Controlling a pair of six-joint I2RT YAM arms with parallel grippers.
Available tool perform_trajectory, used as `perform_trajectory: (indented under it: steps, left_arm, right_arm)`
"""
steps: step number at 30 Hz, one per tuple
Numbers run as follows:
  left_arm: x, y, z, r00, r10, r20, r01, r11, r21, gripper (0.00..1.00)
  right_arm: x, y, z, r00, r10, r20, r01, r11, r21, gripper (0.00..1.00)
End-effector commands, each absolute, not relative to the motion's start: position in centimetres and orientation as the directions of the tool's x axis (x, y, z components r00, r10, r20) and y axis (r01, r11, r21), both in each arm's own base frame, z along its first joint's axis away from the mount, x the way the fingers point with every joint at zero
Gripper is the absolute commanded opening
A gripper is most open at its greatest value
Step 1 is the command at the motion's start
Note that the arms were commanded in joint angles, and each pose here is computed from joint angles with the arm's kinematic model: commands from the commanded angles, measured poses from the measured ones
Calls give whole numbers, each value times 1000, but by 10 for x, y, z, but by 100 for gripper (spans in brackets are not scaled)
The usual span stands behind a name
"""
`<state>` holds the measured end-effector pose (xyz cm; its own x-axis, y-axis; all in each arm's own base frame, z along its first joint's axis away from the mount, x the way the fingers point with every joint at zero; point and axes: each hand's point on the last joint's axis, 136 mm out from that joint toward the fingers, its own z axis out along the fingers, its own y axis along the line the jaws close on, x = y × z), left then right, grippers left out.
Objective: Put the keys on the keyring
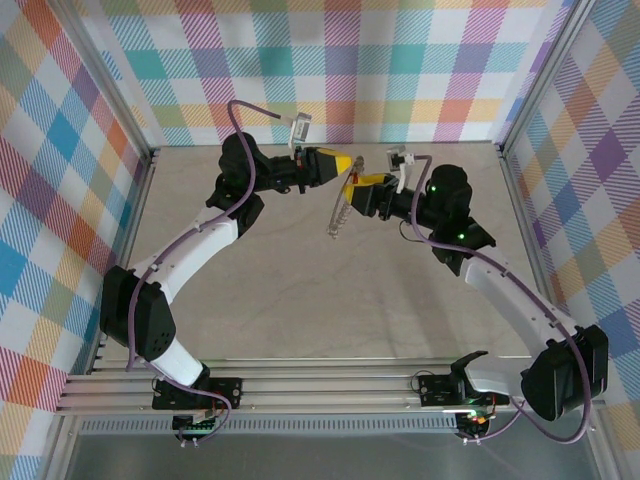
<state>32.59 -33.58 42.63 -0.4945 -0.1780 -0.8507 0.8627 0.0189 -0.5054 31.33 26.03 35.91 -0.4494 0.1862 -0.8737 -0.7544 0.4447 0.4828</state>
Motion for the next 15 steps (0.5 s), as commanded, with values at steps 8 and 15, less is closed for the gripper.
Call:
perform_trajectory:
  steps: [8, 15]
  left_arm:
    - [303, -331, 448, -432, -207, -878, 899, -21, -437, 0]
    - [307, -329, 448, -424, -239, -874, 899, 7, -438, 0]
  right_arm:
    - [301, 263, 378, -399, 183, -898, -795, 420, 438, 16]
    - [292, 268, 373, -409, 171, -896, -804, 397, 443, 0]
